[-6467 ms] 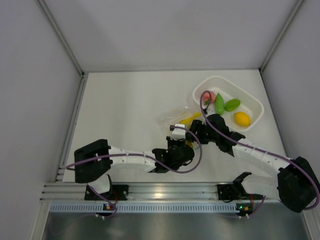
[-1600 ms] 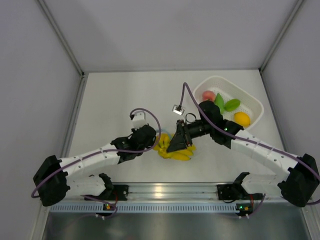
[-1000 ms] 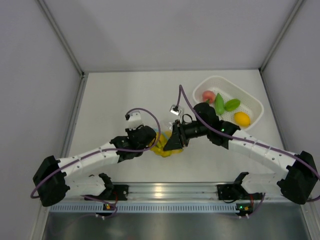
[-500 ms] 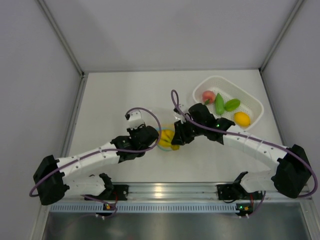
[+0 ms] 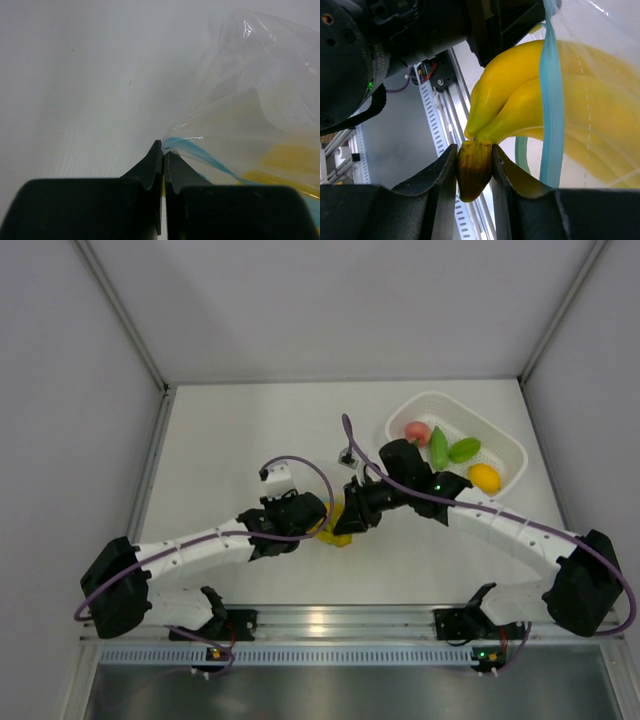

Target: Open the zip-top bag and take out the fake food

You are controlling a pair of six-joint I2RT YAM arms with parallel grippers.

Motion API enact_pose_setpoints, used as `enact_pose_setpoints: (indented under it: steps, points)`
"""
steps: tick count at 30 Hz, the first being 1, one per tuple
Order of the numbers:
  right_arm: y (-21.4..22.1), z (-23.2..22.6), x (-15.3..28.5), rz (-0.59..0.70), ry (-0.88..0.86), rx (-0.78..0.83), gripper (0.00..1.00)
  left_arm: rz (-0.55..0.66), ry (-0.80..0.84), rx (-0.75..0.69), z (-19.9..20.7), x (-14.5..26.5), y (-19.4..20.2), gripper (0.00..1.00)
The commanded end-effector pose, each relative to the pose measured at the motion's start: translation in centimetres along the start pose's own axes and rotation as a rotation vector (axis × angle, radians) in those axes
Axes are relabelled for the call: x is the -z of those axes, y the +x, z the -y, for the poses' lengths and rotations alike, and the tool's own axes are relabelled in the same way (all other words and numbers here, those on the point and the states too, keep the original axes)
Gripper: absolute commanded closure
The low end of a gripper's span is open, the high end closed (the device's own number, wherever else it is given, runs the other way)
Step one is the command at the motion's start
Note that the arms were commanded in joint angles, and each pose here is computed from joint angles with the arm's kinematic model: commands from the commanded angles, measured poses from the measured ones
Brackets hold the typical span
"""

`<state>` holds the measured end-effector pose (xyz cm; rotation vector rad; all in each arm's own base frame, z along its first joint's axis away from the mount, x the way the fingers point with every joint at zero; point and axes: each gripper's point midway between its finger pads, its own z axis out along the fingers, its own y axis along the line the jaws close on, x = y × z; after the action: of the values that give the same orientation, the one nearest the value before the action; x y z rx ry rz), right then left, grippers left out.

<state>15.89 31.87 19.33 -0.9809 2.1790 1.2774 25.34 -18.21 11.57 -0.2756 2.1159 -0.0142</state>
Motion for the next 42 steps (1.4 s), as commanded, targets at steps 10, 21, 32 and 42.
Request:
enact_pose_setpoints:
  steps: [10,21,32,42]
  points:
    - [-4.0,-6.7,3.6,0.123,-0.291,0.285,1.0,-0.064,0.288,0.11,4.3,-1.4,0.4,1.0]
    - [-4.3,-7.2,3.6,0.109,-0.361,0.308,1.0,-0.147,0.679,0.052,10.7,0.2,1.5,1.0]
    - [-6.8,-7.1,4.3,0.135,-0.274,0.274,1.0,-0.203,0.172,0.248,2.7,-5.6,2.4,1.0]
    - [-9.1,-8.3,7.2,0.21,-0.256,0.277,1.0,-0.133,-0.06,0.321,-2.6,-7.4,0.3,1.0]
